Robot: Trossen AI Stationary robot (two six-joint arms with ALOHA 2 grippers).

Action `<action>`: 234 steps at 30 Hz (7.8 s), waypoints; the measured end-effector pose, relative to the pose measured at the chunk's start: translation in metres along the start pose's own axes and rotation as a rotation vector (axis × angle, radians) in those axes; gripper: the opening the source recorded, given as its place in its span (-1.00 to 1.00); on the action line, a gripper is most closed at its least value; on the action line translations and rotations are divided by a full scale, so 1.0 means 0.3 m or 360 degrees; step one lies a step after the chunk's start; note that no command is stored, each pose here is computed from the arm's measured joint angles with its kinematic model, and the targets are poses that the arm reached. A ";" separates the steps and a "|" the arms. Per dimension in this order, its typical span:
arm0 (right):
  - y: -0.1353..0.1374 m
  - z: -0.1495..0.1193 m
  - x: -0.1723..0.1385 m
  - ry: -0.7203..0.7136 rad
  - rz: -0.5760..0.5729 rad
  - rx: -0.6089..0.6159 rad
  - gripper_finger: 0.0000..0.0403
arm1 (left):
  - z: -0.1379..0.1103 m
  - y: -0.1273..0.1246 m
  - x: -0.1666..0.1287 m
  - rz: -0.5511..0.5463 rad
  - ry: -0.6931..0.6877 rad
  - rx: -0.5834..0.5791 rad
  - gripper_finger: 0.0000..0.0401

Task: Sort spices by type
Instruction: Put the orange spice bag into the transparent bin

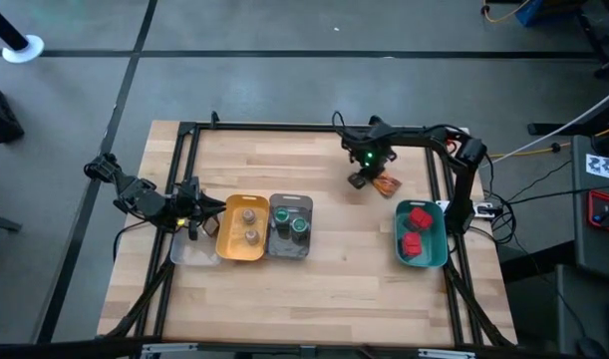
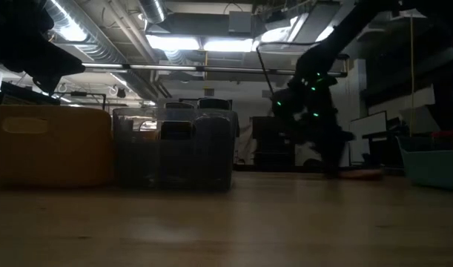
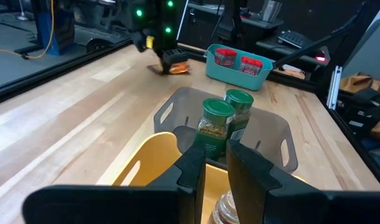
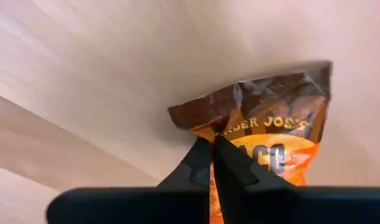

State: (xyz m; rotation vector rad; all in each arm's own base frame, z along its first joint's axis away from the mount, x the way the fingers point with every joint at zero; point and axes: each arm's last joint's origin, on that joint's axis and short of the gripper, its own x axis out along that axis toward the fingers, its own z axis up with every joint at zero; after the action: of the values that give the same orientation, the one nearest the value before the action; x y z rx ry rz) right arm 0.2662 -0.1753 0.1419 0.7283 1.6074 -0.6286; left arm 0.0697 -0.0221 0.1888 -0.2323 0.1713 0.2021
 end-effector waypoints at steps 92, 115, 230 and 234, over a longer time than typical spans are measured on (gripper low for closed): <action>0.830 -0.134 -0.400 -0.1946 0.1591 -0.1697 -0.99 | 0.110 -0.113 0.173 -0.0286 -0.0295 0.0163 0.05; 0.840 -0.144 -0.405 -0.1983 0.1599 -0.1709 -0.99 | 0.093 -0.146 0.263 -0.0342 -0.0307 0.0181 -0.44; 1.178 -0.089 -0.493 -0.1559 0.1498 -0.0838 -0.05 | 0.017 -0.014 -0.032 -0.0644 0.0645 -0.0303 -0.99; 1.180 -0.075 -0.471 -0.1566 0.1452 -0.0745 -0.05 | 0.017 -0.014 -0.032 -0.0641 0.0643 -0.0306 -0.99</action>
State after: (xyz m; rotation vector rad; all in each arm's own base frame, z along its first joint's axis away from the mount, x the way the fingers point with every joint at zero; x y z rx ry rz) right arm 0.5325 0.0584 0.2841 0.5656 0.3740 0.1026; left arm 0.0621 -0.0265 0.1963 -0.4918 0.5008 -0.2336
